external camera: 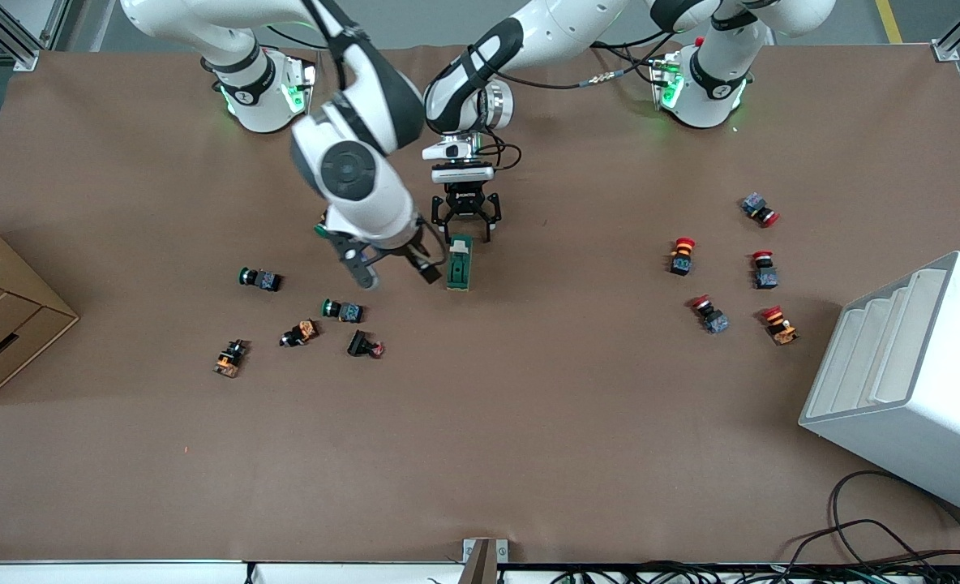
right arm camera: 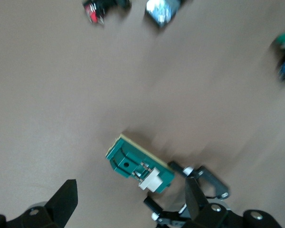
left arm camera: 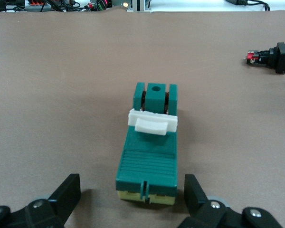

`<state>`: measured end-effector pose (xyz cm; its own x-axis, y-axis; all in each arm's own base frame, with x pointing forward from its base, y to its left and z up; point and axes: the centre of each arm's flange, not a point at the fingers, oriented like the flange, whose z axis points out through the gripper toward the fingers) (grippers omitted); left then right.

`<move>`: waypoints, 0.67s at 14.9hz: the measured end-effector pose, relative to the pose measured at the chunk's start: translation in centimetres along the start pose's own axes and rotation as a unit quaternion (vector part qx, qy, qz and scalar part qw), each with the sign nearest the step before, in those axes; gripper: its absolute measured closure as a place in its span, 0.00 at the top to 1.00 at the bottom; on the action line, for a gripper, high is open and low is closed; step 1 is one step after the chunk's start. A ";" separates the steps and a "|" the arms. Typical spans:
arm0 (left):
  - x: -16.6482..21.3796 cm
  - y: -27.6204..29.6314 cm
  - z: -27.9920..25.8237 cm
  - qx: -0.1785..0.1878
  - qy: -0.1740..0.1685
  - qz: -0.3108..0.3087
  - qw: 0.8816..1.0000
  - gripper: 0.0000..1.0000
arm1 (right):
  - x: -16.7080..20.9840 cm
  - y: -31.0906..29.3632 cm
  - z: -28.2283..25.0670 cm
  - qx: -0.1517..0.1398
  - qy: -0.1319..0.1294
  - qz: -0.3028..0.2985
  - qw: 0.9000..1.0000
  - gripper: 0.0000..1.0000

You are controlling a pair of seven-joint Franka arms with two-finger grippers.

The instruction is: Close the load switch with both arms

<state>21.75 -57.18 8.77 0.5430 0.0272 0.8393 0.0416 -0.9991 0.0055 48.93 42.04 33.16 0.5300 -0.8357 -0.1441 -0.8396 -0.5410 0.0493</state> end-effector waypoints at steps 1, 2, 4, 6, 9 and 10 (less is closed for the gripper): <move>-0.1 0.2 0.0 0.001 0.003 -0.002 1.000 0.97 | -1.5 -0.2 1.9 0.002 0.002 0.007 1.000 1.00; -0.1 0.3 0.0 0.002 0.006 -0.004 1.000 0.97 | -2.9 -0.3 3.8 0.004 0.003 0.011 1.000 1.00; -0.2 0.4 0.1 0.003 0.008 -0.007 1.000 0.97 | -4.5 -0.3 7.1 0.004 0.006 0.010 1.000 1.00; -0.2 0.4 0.1 0.003 0.008 -0.009 1.000 0.97 | -5.4 0.0 9.3 -0.005 0.009 0.003 1.000 1.00; -0.2 0.4 0.1 0.003 0.008 -0.009 1.000 0.97 | -6.1 0.3 10.6 -0.014 0.018 -0.008 1.000 1.00; -0.2 0.4 0.1 0.003 0.008 -0.009 1.000 0.98 | -6.1 0.3 10.8 -0.016 0.019 -0.009 1.000 1.00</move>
<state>21.71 -57.59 8.53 0.5283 0.0444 0.8479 0.0569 -0.9982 0.0169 44.16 47.97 23.33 0.5496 -0.8284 -0.1079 -0.8260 -0.5582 0.0785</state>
